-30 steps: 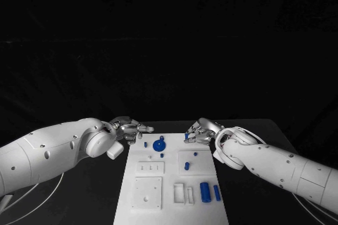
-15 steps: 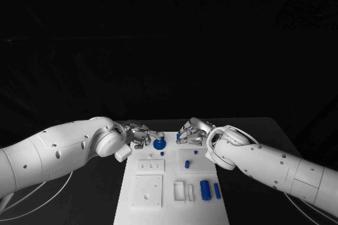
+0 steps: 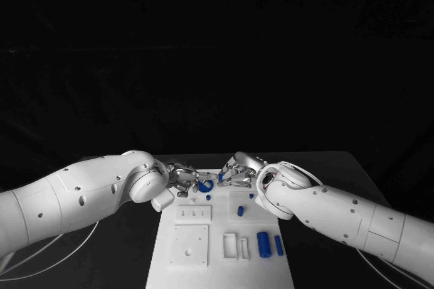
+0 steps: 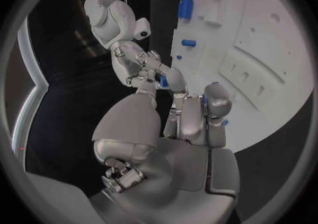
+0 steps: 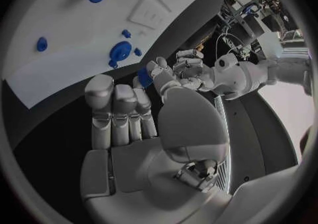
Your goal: Assemble the parts on the task board
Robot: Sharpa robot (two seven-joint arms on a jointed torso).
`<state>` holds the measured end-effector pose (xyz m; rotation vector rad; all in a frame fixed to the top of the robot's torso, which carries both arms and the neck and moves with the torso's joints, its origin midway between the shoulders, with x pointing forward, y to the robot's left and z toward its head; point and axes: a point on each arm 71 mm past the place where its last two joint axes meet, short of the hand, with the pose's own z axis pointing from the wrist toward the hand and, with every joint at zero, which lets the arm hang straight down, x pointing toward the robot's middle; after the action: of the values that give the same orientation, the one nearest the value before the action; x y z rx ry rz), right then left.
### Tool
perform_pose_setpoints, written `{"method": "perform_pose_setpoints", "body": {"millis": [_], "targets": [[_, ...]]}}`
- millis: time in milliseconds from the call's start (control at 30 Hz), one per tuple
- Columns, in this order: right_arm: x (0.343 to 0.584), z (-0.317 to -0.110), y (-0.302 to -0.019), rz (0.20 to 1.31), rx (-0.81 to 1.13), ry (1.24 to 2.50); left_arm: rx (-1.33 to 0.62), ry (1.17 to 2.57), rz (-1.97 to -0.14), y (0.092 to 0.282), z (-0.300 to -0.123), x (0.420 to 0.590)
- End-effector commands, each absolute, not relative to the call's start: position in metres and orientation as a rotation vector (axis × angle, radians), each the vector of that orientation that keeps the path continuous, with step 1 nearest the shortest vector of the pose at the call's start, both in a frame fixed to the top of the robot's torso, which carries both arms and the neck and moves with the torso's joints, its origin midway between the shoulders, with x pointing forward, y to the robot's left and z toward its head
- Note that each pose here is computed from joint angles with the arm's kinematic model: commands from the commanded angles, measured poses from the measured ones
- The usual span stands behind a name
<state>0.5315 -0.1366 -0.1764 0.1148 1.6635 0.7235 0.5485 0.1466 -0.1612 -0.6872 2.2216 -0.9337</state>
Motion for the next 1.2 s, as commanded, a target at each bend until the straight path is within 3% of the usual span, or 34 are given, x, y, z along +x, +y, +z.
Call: {"method": "perform_pose_setpoints", "body": {"millis": [33, 1200], "targets": [[0.530, -0.176, -0.131, 0.717, 0.080, 1.673, -0.654, 2.236, -0.910, 0.143, -0.160, 0.548], [0.525, -0.178, -0.113, 0.737, 0.025, 1.679, -0.633, 2.187, -0.926, 0.138, -0.157, 0.551]]}}
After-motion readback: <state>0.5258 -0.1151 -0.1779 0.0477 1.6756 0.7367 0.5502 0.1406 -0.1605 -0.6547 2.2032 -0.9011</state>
